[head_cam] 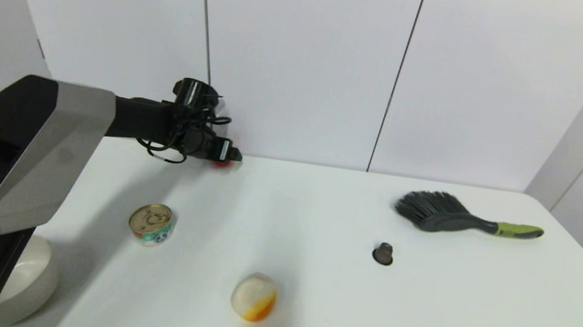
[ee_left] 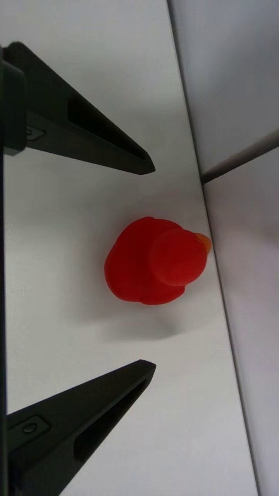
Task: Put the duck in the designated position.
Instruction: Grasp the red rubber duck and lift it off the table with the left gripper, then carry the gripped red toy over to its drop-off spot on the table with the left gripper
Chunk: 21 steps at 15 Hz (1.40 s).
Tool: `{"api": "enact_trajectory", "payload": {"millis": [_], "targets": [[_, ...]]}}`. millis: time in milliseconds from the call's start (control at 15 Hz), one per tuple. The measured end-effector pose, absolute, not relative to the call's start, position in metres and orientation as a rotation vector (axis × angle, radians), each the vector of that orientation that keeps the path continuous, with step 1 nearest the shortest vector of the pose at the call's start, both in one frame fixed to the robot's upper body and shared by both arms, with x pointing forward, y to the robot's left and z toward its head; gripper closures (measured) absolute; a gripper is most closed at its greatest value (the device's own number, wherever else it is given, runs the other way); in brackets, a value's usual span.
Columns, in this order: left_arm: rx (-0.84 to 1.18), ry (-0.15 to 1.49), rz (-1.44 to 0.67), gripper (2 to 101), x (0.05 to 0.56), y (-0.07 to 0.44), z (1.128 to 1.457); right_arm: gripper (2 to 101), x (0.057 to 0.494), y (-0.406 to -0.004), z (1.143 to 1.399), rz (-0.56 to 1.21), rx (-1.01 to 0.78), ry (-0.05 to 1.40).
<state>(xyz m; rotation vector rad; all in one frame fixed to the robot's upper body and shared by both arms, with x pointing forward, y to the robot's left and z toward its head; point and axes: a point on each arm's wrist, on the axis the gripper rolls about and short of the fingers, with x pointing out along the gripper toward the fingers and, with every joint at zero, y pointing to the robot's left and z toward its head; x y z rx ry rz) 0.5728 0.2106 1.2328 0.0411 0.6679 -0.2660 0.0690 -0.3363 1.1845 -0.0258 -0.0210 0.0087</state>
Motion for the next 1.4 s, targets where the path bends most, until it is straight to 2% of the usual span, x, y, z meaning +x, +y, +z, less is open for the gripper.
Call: {"api": "enact_trajectory", "payload": {"millis": [67,133,333,600,800,933,1400], "targets": [[0.042,0.669,-0.266,6.1,0.573,0.210,1.232,4.3,0.069,-0.336,1.184,0.008,-0.026,-0.021],[0.041,0.668,-0.264,10.9,0.574,0.210,1.230,4.3,0.069,-0.336,1.184,0.008,-0.026,-0.021],[0.043,0.660,-0.266,38.4,0.576,0.210,1.227,4.3,0.069,-0.336,1.184,0.009,-0.026,-0.021],[0.048,0.664,-0.270,61.6,0.578,0.209,1.222,4.3,0.069,-0.336,1.184,0.009,-0.025,-0.021],[0.052,0.655,-0.275,64.5,0.576,0.210,1.229,4.3,0.069,-0.336,1.184,0.009,-0.026,-0.021],[0.069,0.638,-0.283,64.7,0.570,0.211,1.245,4.3,0.069,-0.336,1.184,0.009,-0.025,-0.021],[0.100,0.564,-0.267,66.2,0.499,0.229,1.357,4.3,0.069,-0.336,1.184,0.009,-0.026,-0.021]]}}
